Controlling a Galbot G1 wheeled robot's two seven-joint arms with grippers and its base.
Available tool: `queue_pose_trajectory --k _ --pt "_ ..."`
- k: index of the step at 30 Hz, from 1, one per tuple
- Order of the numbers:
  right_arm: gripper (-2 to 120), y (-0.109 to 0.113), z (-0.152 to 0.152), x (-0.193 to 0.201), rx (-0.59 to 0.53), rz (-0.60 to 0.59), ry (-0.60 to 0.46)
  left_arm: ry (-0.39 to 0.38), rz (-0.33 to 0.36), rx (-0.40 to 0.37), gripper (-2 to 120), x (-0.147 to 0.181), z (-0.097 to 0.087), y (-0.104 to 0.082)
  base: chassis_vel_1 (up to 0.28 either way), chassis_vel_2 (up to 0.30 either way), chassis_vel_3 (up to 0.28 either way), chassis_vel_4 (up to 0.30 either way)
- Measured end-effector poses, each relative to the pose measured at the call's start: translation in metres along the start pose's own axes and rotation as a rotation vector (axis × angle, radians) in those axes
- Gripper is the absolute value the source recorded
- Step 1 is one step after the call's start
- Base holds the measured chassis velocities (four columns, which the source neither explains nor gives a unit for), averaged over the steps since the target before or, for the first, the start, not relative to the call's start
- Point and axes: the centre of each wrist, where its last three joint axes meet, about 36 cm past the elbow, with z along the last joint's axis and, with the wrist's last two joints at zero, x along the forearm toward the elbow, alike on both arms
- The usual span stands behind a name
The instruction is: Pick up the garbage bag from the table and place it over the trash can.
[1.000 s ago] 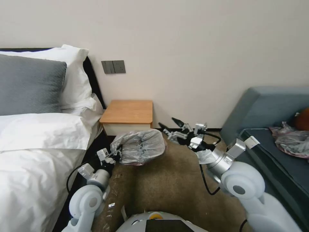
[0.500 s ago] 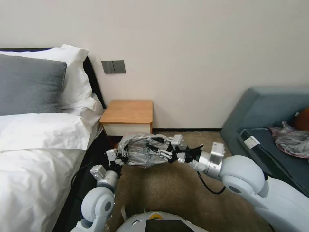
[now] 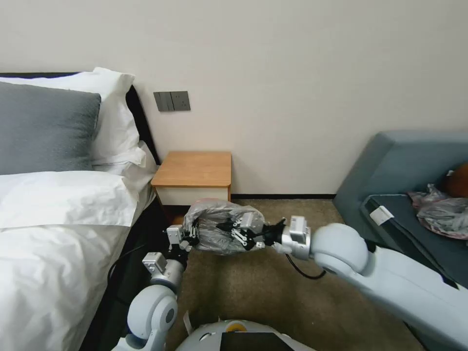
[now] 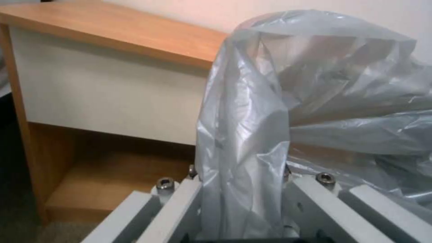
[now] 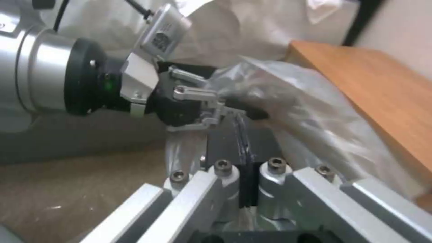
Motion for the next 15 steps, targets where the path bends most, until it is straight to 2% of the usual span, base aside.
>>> queue_pose_trajectory --k 6,15 --pt "0 -0.019 0.005 -0.028 0.088 -0.013 0.067 -0.008 0.003 -0.003 4 -0.001 -0.001 0.003 0.000 0.000 0.000 0.000" --pt "0 -0.037 0.018 -0.058 0.130 -0.037 0.133 -0.028 0.017 0.003 4 -0.002 -0.001 0.011 0.000 0.000 0.000 0.000"
